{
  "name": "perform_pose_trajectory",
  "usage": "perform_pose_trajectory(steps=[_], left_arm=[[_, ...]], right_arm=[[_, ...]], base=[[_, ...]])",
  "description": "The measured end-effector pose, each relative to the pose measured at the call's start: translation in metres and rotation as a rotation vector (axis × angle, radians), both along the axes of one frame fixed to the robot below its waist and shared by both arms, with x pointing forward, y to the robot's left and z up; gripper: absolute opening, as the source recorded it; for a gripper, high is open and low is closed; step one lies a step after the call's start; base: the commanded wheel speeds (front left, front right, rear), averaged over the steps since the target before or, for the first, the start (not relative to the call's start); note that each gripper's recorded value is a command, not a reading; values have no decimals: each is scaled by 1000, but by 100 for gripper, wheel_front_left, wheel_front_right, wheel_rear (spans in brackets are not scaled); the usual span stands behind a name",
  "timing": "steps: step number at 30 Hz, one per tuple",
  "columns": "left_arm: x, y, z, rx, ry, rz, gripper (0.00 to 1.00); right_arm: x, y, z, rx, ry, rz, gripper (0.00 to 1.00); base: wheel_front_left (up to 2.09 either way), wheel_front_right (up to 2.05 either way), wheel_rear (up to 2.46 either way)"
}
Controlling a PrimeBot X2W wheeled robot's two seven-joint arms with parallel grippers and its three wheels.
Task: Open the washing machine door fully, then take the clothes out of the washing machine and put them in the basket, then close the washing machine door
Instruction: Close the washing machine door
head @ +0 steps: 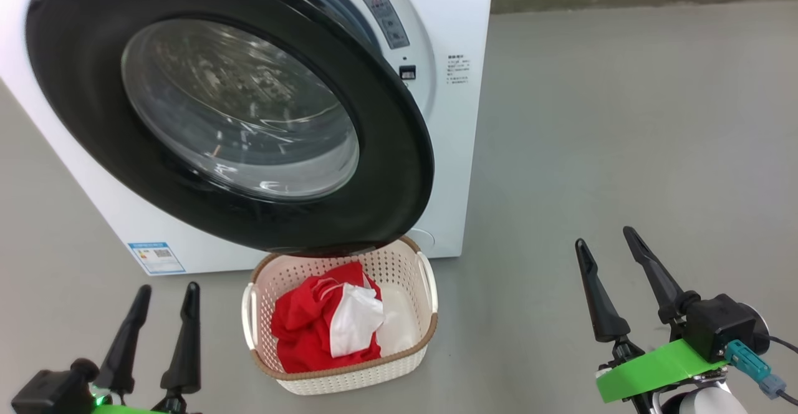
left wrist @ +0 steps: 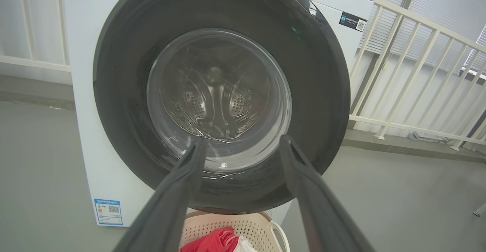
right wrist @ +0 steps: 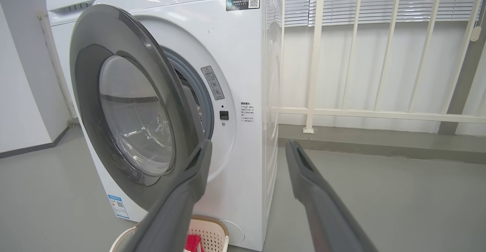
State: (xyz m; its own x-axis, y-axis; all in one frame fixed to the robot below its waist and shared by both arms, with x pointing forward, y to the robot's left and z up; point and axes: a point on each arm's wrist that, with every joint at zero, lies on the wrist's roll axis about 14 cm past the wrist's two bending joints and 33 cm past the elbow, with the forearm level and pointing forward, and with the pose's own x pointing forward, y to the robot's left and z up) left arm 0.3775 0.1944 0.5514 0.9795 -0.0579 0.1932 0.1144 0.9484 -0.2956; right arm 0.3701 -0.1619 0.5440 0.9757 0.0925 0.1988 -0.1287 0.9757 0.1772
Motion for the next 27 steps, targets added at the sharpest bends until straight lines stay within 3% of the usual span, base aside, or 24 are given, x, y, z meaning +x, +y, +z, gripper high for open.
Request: perform_pose_trajectory(steps=[6,12,27], left_arm=[[-14,18,5,77,-23,84,100],[-25,20,-6,167,0,89,100],[-25,16,-14,190,17,92,100]], right_arm=[[-3,3,5,0,-15,10,100],[-3,6,7,0,-22,15,100],[-4,5,6,1,-18,12,100]], base=[[0,0,0],[0,0,0],[0,0,0]])
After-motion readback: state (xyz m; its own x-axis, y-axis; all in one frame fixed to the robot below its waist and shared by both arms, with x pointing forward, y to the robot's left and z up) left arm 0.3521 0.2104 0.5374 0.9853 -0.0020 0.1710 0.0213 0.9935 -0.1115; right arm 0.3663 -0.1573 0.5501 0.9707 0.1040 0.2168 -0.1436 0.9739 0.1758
